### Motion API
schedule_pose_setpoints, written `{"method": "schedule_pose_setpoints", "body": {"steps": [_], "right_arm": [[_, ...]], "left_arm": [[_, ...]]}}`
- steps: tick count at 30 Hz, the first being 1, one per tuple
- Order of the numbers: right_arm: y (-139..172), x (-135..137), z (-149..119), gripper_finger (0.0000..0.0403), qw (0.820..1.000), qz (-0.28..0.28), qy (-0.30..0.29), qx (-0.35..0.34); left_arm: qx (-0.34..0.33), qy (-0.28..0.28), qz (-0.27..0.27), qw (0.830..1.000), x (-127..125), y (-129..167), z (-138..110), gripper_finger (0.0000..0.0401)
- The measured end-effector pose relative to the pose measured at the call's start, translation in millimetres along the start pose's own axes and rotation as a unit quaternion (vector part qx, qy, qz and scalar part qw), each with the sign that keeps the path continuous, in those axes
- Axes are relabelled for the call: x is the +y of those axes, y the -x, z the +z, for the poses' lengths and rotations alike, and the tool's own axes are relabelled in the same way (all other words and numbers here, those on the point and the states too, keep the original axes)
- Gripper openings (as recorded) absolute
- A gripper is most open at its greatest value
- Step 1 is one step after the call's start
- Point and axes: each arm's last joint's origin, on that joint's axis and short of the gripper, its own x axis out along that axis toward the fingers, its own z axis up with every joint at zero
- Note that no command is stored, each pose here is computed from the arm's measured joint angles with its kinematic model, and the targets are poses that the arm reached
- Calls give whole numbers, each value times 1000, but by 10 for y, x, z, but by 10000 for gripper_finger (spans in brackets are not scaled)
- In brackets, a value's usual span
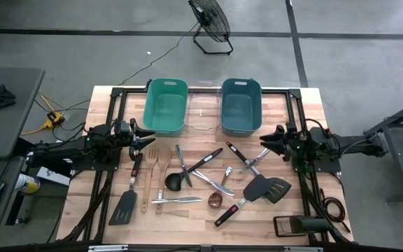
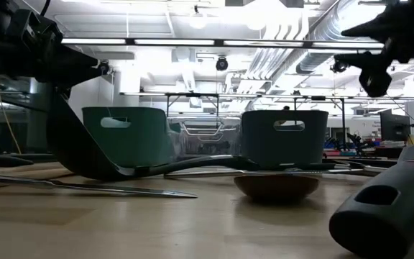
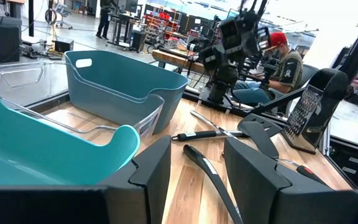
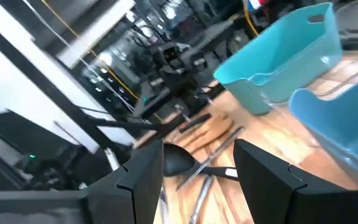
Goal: Pick & Place Kitchen Items
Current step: Put the silver table knife into the blue bin
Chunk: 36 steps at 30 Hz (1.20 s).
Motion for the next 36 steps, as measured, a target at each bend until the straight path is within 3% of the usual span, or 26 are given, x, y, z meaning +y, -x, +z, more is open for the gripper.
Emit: {"method": "schedule_pose_setpoints", "body": {"steps": [4, 9, 14, 19, 22, 25, 30, 36], "right_arm": [[-16, 213, 229, 188, 997, 14, 60, 44], [-61, 474, 484, 188, 979, 46, 156, 126], [-110, 637, 693, 188, 953, 0, 233, 194], [-109, 693, 833, 188, 927, -94, 277, 235], [-68, 686, 870, 188, 903, -145, 301, 270], [-17, 647, 831, 188, 867, -163, 322, 344], [-1, 591, 736, 188, 799, -89, 369, 466], [-239, 487, 718, 188, 766, -40, 397, 504]], "left_arm": [[0, 0, 0, 1000, 0, 0, 0, 149], [0, 0, 0, 1000, 0, 0, 0, 149], [0, 0, 0, 1000, 0, 0, 0, 149], [0, 0, 0, 1000, 0, 0, 0, 149], [0, 0, 0, 1000, 0, 0, 0, 149], [0, 0, 0, 1000, 0, 0, 0, 149], [0, 0, 0, 1000, 0, 0, 0, 149], [0, 0, 0, 1000, 0, 0, 0, 149]]}}
